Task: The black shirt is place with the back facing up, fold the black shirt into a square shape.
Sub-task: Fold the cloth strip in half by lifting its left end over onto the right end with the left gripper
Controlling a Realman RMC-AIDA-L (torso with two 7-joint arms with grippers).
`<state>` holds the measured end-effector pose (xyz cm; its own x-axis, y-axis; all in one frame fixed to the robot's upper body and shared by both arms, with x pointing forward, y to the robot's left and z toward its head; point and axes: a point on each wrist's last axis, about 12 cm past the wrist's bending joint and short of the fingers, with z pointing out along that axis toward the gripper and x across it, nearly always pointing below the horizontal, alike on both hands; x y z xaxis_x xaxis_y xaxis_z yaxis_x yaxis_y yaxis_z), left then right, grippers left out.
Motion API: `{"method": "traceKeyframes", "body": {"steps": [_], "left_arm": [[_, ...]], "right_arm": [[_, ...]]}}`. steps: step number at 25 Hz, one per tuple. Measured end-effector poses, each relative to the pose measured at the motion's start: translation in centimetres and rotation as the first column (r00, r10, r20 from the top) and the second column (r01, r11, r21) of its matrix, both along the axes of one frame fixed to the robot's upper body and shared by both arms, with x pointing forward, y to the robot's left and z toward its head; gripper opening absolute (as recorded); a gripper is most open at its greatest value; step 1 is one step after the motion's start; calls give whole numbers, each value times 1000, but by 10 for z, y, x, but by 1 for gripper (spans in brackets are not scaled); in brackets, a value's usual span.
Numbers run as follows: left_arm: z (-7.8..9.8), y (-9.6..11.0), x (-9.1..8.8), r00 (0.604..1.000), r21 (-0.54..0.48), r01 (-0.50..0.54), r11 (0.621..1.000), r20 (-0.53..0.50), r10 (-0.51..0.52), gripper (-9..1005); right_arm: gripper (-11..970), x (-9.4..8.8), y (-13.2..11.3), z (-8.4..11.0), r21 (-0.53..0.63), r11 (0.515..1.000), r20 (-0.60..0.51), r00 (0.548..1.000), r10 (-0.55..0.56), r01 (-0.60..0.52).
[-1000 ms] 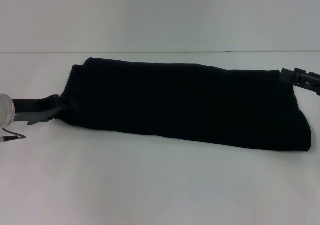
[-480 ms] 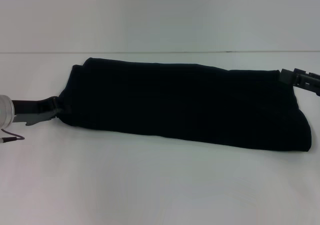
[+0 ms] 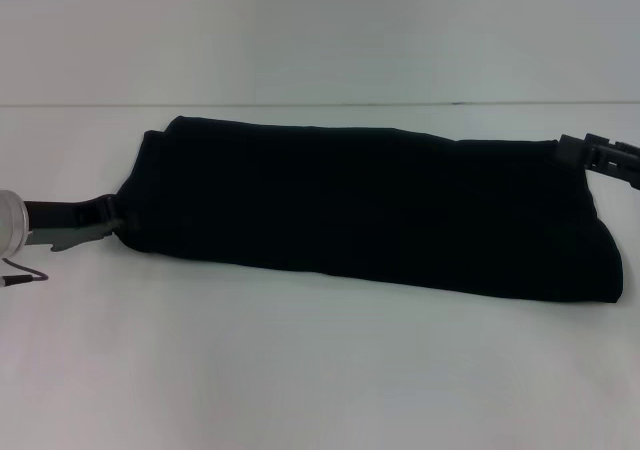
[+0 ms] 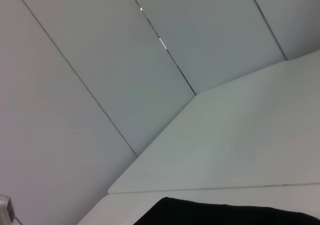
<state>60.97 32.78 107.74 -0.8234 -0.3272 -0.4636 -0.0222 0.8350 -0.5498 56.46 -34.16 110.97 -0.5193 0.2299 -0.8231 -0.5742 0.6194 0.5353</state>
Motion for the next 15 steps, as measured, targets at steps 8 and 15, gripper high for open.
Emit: {"method": "traceKeyframes", "body": {"steps": [8, 15], "left_arm": [[0, 25, -17, 999, -21, -38, 999, 33, 39, 69], [12, 72, -43, 989, -4, -131, 991, 73, 131, 69]], "right_arm": [[921, 5, 2, 1, 11, 1000, 12, 1000, -29, 29], [920, 19, 11, 0, 2, 999, 9, 999, -53, 53]]}}
